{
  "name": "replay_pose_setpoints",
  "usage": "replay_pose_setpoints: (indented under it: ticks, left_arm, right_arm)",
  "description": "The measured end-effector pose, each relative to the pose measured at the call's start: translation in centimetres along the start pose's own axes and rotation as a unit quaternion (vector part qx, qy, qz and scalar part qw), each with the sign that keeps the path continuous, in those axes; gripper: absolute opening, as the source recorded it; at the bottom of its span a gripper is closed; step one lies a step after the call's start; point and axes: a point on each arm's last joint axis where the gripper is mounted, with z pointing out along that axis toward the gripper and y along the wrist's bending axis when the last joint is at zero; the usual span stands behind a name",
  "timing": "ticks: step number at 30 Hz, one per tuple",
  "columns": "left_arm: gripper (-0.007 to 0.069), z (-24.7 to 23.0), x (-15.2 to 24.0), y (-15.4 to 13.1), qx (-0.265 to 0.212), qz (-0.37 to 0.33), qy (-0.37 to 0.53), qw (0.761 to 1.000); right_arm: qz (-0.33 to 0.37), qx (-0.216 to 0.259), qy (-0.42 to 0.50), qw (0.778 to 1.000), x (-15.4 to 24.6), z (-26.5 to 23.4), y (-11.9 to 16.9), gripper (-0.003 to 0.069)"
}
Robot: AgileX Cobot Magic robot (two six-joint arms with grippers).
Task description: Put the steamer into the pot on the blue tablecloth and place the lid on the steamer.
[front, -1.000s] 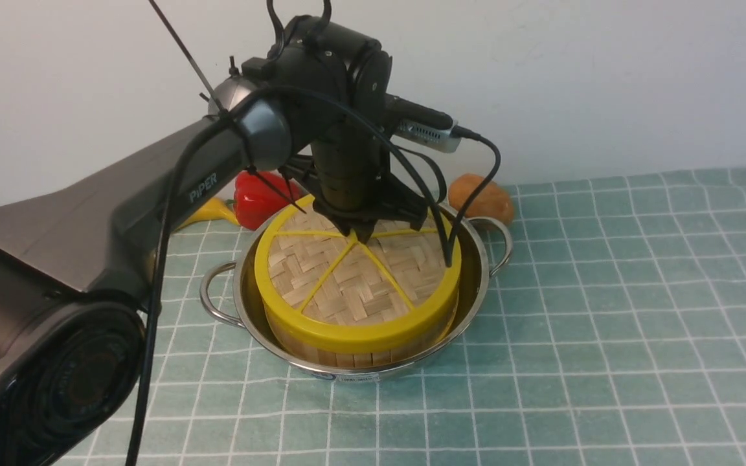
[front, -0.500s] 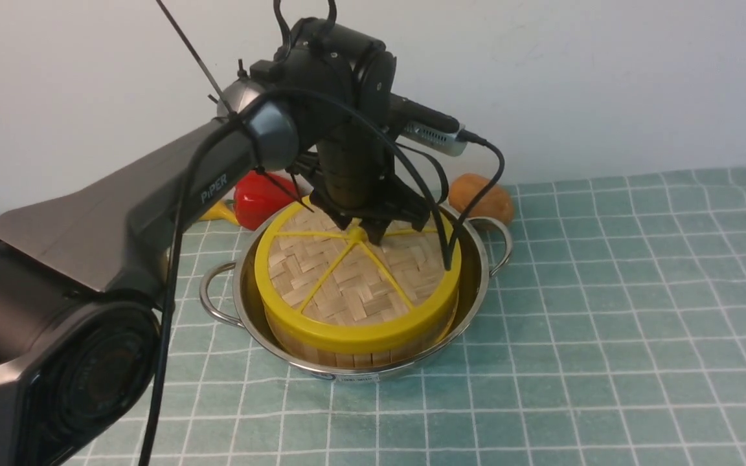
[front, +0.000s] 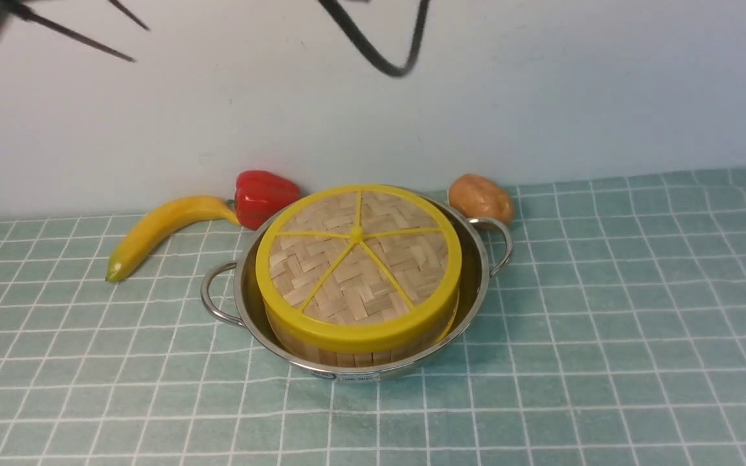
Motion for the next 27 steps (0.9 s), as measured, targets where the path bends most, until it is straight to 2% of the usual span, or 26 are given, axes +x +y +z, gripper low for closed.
replay_pose_setpoints:
  ticks: [2, 4, 5, 6, 7, 11, 14, 15, 16, 18, 21, 25, 26, 27]
  left_arm:
    - [0.0254, -3.4, -0.5, 0.7, -0.002, -0.002, -0.032, 0.999]
    - [0.0063, -7.3, -0.7, 1.5, -0.004, -0.001, -0.069, 0.998]
    - [0.0063, -7.6, -0.7, 1.6, -0.004, -0.002, -0.072, 0.997]
    - [0.0002, -10.7, -0.7, 2.2, -0.007, 0.000, -0.101, 0.995]
    - [-0.0014, -12.4, -0.5, 2.6, -0.008, 0.000, -0.115, 0.993]
    - [-0.0023, -17.1, 1.0, 3.4, -0.011, 0.006, -0.141, 0.990]
    - [-0.0023, -19.3, 3.5, 3.8, -0.013, 0.016, -0.130, 0.991]
    - [-0.0023, -19.8, 5.0, 3.8, -0.012, 0.023, -0.114, 0.993]
    - [-0.0023, -20.0, 6.3, 3.8, -0.011, 0.028, -0.099, 0.995]
    - [-0.0023, -19.9, 8.1, 3.7, -0.009, 0.033, -0.079, 0.996]
    - [-0.0023, -19.2, 13.6, 3.3, -0.003, 0.047, -0.037, 0.998]
    - [-0.0023, -17.5, 18.3, 2.6, 0.004, 0.059, -0.040, 0.997]
    - [-0.0023, -16.9, 21.1, 2.2, 0.009, 0.055, -0.057, 0.997]
    - [-0.0023, -16.2, 22.2, 1.9, 0.012, 0.054, -0.058, 0.997]
  right_arm:
    - [-0.010, 0.013, 0.011, 1.000, 0.4, 0.6, -0.3, 0.0427]
    - [-0.018, 0.027, 0.021, 0.999, 0.8, 1.1, -0.7, 0.0427]
    - [-0.018, 0.029, 0.023, 0.999, 0.9, 1.2, -0.7, 0.0427]
    - [-0.023, 0.040, 0.028, 0.999, 1.1, 1.6, -1.0, 0.0424]
    - [-0.027, 0.047, 0.032, 0.998, 1.3, 1.8, -1.2, 0.0416]
    - [-0.043, 0.076, 0.032, 0.996, 2.3, 2.0, -2.0, 0.0356]
    - [-0.062, 0.095, -0.004, 0.993, 2.9, 1.7, -2.6, 0.0271]
    - [-0.071, 0.103, -0.026, 0.992, 3.6, 1.1, -2.9, 0.0223]
    - [-0.078, 0.107, -0.037, 0.991, 4.2, 1.1, -3.1, 0.0175]
    - [-0.084, 0.112, -0.045, 0.989, 5.0, 1.0, -3.4, 0.0144]
    - [-0.095, 0.115, -0.052, 0.987, 7.7, 1.4, -4.2, 0.0056]
    - [-0.097, 0.114, -0.046, 0.988, 10.2, 2.1, -4.8, 0.0008]
    - [-0.097, 0.113, -0.046, 0.988, 11.4, 2.4, -5.1, -0.0003]
    - [-0.099, 0.112, -0.049, 0.988, 11.9, 2.6, -5.2, -0.0006]
